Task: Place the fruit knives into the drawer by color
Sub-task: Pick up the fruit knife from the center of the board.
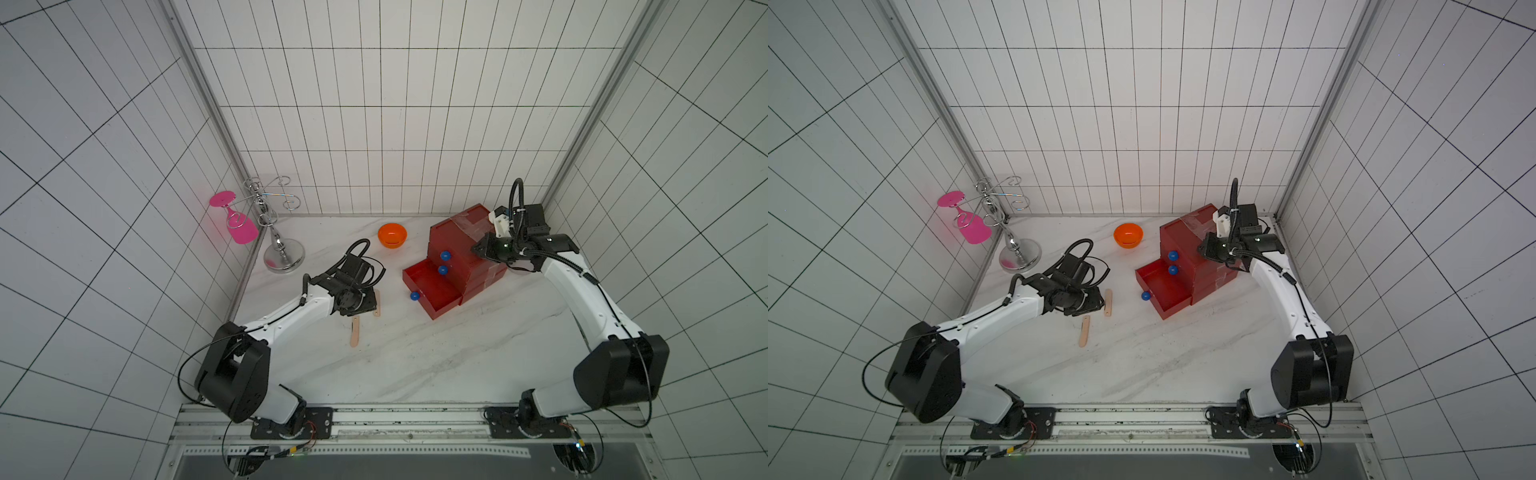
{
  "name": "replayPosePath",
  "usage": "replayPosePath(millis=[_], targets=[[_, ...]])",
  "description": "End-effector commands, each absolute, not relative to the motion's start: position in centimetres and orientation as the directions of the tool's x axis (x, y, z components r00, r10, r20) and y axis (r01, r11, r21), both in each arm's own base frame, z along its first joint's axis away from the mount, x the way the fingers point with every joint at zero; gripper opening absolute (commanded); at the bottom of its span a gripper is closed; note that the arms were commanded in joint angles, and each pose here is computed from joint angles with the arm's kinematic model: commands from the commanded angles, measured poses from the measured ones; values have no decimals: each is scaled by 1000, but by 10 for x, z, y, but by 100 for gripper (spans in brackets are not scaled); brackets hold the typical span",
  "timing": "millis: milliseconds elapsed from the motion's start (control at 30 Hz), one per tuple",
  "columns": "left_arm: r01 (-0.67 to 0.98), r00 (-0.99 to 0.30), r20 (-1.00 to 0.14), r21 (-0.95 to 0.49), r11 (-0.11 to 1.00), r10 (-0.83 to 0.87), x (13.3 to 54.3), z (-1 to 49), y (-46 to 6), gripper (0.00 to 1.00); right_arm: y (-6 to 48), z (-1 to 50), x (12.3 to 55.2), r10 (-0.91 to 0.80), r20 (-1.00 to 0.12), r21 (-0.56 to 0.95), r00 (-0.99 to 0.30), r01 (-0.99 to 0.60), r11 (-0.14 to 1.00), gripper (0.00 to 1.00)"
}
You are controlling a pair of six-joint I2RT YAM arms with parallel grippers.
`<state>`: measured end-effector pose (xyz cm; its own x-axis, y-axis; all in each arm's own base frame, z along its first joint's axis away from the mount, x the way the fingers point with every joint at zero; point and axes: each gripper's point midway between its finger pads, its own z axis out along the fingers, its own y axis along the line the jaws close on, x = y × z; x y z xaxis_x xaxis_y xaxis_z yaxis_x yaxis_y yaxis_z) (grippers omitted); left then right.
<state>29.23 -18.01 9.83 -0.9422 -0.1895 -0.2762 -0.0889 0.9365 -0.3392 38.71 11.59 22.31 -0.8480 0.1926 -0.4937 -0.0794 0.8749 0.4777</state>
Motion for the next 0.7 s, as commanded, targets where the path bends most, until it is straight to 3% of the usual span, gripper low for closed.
replayPosePath(millis=[0, 300, 667], targets=[[-94, -954, -259, -225, 970, -153, 287, 97, -149, 49, 93, 109, 305, 161, -19, 299, -987, 148, 943, 16], [-182, -960, -192, -128, 975, -204, 293, 72, -105, 50, 94, 107, 304, 157, -13, 298, -987, 146, 943, 16], [-294, -939, -159, -83, 952, -304, 330, 48, -83, 50, 94, 103, 301, 160, -1, 299, -987, 152, 942, 16]])
